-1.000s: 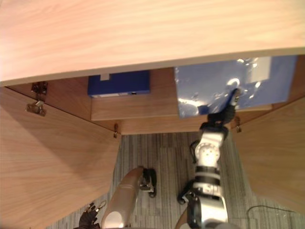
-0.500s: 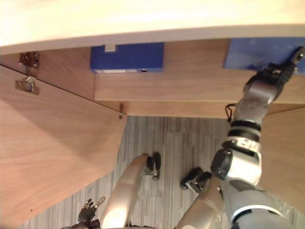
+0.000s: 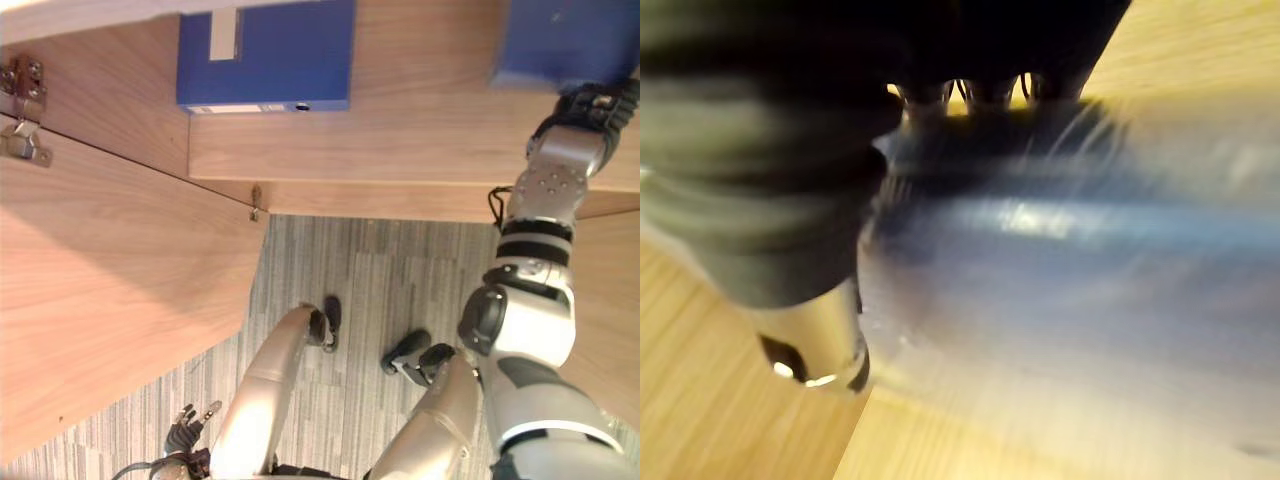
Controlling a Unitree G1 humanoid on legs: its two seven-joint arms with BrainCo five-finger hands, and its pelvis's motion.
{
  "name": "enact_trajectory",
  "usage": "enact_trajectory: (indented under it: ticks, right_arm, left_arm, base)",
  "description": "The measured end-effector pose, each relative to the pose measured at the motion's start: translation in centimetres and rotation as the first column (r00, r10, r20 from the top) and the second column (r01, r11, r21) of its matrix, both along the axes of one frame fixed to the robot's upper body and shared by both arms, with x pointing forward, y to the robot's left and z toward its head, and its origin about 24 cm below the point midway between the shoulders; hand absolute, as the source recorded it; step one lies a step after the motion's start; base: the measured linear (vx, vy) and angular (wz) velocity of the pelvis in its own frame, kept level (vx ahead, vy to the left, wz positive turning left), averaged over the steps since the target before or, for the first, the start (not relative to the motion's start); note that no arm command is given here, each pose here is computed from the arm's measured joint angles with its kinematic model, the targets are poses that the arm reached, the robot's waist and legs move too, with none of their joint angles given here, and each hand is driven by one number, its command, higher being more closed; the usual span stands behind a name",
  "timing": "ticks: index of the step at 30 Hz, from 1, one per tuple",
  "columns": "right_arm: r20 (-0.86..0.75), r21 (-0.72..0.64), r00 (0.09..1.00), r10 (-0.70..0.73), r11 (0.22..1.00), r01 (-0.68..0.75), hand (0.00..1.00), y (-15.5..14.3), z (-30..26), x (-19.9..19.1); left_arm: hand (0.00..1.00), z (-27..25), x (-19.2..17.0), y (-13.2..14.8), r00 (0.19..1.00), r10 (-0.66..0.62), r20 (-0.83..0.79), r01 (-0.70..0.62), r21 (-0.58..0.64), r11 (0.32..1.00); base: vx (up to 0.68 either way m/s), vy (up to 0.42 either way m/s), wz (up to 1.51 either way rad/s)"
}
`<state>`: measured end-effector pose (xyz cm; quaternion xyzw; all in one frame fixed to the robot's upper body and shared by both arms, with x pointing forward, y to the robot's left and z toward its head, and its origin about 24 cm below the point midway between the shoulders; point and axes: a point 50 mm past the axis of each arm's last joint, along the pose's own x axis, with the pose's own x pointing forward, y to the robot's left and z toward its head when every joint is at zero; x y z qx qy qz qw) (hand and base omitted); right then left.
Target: Walk over to the cabinet, pick up the folder, carry it to the office cabinet, place the folder inside the office cabinet, then close the office cabinet door
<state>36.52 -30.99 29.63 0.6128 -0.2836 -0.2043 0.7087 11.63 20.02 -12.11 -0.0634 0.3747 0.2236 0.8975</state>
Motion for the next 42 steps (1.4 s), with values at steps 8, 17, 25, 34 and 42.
enact_trajectory:
  ticks: [8,17,25,34,42]
  right_arm:
    - [-0.044,-0.306,0.999,-0.023,0.952,0.008,0.0,0.5,1.8,0.0]
    - [-0.31,-0.794,0.921,-0.235,0.597,-0.115,0.0,0.5,2.7,1.2]
    - [-0.398,-0.89,0.695,-0.598,0.07,-0.45,0.0,0.5,1.4,2.4]
    - [-0.262,-0.667,0.631,-0.73,-0.335,-0.665,0.0,2.2,-0.2,3.3]
    - [-0.27,-0.483,0.692,-0.669,-0.528,-0.699,0.0,5.5,-6.6,4.2]
  left_arm:
    - [0.0,0.5,0.9,0.1,0.999,-0.01,0.034,0.01,0.006,1.0]
    - [0.0,0.4,0.8,0.2,0.999,-0.025,0.035,0.025,-0.003,1.0]
    - [0.0,1.4,1.5,0.5,0.993,-0.076,0.092,0.074,0.029,0.997]
    - [0.0,2.4,1.8,0.2,0.964,-0.223,0.142,0.221,0.032,0.975]
    - [0.0,2.6,1.8,0.7,0.95,-0.285,0.131,0.281,0.046,0.959]
  base:
    - [-0.01,-0.014,-0.01]
    - [0.0,-0.014,-0.01]
    - [0.01,-0.023,-0.04]
    - [0.01,-0.028,0.03]
    - [0.04,-0.025,-0.12]
